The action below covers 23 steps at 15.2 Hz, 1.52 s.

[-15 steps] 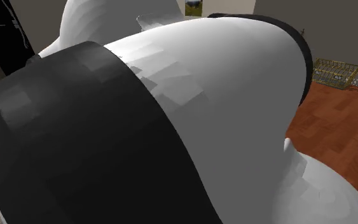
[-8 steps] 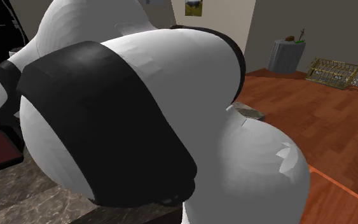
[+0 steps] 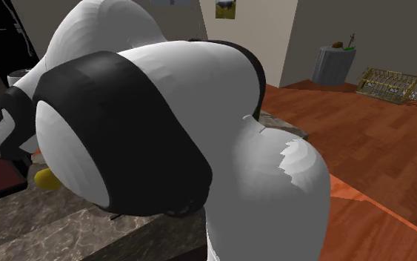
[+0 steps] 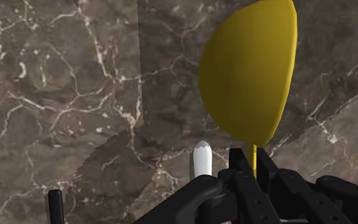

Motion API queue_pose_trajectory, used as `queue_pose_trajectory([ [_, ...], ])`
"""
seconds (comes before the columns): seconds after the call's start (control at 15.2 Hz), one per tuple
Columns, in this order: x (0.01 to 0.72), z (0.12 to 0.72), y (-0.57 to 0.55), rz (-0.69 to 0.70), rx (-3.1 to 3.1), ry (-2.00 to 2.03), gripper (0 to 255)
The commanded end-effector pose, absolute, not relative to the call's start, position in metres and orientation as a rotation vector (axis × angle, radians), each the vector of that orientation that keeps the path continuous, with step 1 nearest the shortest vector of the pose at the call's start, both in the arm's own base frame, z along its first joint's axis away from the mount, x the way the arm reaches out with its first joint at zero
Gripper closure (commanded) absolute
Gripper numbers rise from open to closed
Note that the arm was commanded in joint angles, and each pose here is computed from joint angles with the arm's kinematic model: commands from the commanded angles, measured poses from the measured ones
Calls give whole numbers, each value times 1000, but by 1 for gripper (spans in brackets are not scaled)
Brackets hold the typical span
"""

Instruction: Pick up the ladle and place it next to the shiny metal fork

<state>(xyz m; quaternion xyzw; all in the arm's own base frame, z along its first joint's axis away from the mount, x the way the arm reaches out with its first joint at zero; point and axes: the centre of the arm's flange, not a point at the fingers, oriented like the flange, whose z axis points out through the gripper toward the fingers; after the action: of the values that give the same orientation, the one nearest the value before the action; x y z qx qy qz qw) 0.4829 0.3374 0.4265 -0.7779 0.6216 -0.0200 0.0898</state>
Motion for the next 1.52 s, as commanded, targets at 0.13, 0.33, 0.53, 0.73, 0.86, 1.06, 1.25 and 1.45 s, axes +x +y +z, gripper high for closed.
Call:
queue_pose_trajectory([
  [0.13, 482, 405, 338, -60, -2313, 1848, 255],
  [0.33, 482, 390, 338, -60, -2313, 1848, 255],
  [0.53, 482, 374, 338, -60, -2313, 1848, 255],
  [0.73, 482, 358, 338, -60, -2313, 1848, 255],
  [0.86, 482, 347, 338, -60, -2313, 1848, 255],
  [1.06, 482, 344, 338, -60, -2313, 1848, 255],
  [1.25, 482, 344, 338, -60, -2313, 1848, 255],
  [1.45, 482, 344, 338, -60, -2313, 1848, 0],
])
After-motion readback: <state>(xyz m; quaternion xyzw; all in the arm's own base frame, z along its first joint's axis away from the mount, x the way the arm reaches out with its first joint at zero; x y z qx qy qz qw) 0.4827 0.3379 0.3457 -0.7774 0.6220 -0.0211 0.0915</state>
